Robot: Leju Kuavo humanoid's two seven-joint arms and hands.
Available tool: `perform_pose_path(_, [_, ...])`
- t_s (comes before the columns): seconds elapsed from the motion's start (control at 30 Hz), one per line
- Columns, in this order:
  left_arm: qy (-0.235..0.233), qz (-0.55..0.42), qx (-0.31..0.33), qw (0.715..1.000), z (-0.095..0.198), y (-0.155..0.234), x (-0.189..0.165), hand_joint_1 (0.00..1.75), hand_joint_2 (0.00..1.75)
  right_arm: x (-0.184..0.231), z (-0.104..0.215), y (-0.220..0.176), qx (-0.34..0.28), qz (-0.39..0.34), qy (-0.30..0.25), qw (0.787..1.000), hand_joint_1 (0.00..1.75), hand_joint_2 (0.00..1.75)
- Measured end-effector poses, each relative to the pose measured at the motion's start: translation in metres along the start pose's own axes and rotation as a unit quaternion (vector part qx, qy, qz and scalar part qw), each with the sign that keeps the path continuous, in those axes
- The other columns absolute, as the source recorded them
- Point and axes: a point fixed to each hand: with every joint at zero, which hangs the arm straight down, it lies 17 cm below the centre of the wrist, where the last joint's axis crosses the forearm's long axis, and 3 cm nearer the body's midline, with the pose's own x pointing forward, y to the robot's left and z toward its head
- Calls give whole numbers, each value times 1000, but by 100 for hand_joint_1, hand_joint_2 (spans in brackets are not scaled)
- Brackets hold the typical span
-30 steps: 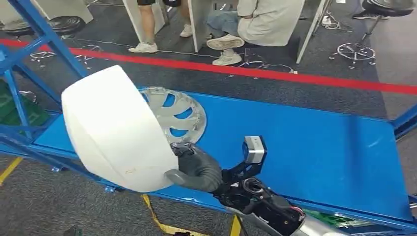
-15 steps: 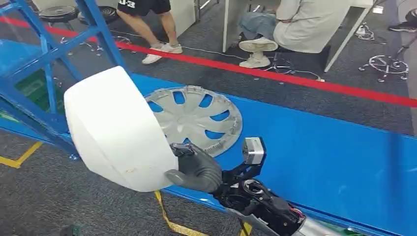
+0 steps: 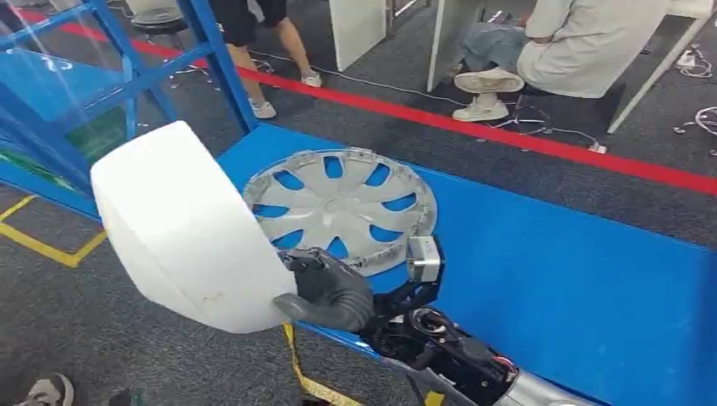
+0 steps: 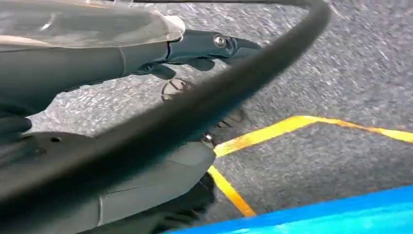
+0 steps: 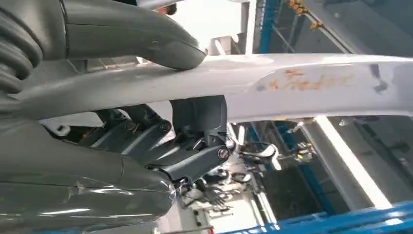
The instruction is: Take the parts from the cabinet and place them on the table.
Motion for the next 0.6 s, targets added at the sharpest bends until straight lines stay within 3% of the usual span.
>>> perform_pose_path(0.6, [0, -5, -2, 1000, 0, -2, 1, 0, 175, -4, 5, -4, -12, 4, 8, 1000, 175, 175])
